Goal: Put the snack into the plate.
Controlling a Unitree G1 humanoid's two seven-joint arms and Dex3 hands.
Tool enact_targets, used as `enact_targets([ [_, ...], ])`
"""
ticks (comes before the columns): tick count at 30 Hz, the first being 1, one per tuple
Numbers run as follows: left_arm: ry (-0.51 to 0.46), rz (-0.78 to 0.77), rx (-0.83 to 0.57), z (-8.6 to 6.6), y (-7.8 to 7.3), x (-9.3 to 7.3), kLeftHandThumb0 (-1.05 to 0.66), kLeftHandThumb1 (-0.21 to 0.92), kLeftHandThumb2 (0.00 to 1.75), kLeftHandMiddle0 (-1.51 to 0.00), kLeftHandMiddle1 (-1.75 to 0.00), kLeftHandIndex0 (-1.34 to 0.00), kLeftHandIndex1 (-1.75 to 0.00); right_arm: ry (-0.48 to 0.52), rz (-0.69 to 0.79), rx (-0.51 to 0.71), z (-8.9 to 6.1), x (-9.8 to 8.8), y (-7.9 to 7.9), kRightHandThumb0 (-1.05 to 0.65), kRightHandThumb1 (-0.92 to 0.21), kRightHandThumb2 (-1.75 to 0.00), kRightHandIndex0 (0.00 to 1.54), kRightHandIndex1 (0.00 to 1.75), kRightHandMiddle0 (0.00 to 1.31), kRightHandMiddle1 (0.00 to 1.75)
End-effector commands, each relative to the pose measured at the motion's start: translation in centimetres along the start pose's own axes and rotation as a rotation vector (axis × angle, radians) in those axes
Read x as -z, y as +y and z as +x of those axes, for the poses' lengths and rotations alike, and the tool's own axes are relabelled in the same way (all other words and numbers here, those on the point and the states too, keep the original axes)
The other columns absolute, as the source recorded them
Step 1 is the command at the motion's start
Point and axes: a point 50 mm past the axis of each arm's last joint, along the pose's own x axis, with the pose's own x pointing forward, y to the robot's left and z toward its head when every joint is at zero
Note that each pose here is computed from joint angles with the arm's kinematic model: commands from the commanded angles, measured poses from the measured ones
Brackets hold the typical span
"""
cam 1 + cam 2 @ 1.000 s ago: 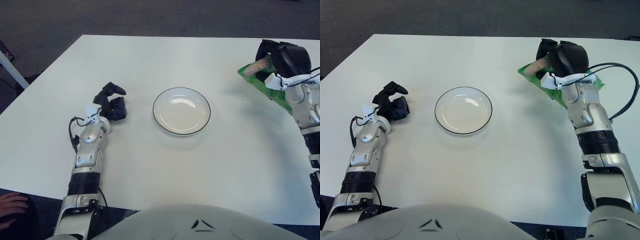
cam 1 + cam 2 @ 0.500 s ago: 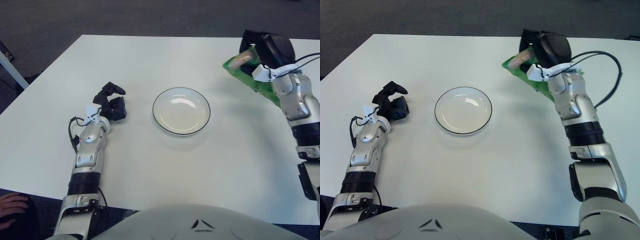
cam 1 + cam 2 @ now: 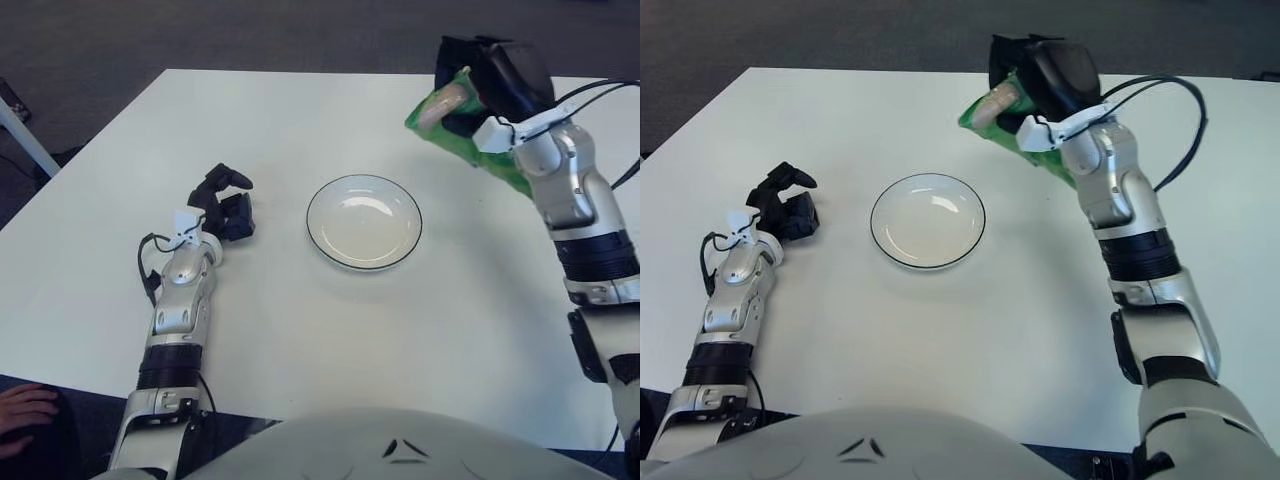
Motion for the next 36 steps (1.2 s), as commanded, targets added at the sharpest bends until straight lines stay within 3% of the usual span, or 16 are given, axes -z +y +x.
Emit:
enact_targets([
  [1,0.144,-0.048,-0.017,-2.1,-1.0,3.7,-0.46,0.32,1.30,-1.05,-1.75,-0.60,-1.75,-0.037,0.010,-0.012,1.2,-1.8,0.3,0.00,0.09,-1.74,0.93,1.65,0.70,1.75],
  [5,0.143,-0.049,-0.020,-2.2,-1.2,3.7,-0.47,0.31,1.31,-1.07,-1.75,-0.60,-1.75,-0.071,0.037,-0.046,1.8,-3.1,1.1,0.00,0.07,-1.74,0.90,1.71,0.69,1.75],
  [15,0.138,-0.079,-0.006,-2.2,-1.7,3.6,-0.47,0.31,1.32,-1.11,-1.75,-0.61,-1.75,-0.168,0.121,-0.135,2.0,-5.2,1.6,0.00,0.07,-1.75,0.88,1.75,0.70,1.73],
  [36,0.132,-0.076,-0.004,-2.1,-2.1,3.6,-0.47,0.32,1.31,-1.04,-1.75,-0.60,-1.75,-0.401,0.256,-0.189,0.8,-7.8,4.1,0.00,0.07,-1.75,0.90,1.71,0.69,1.75],
])
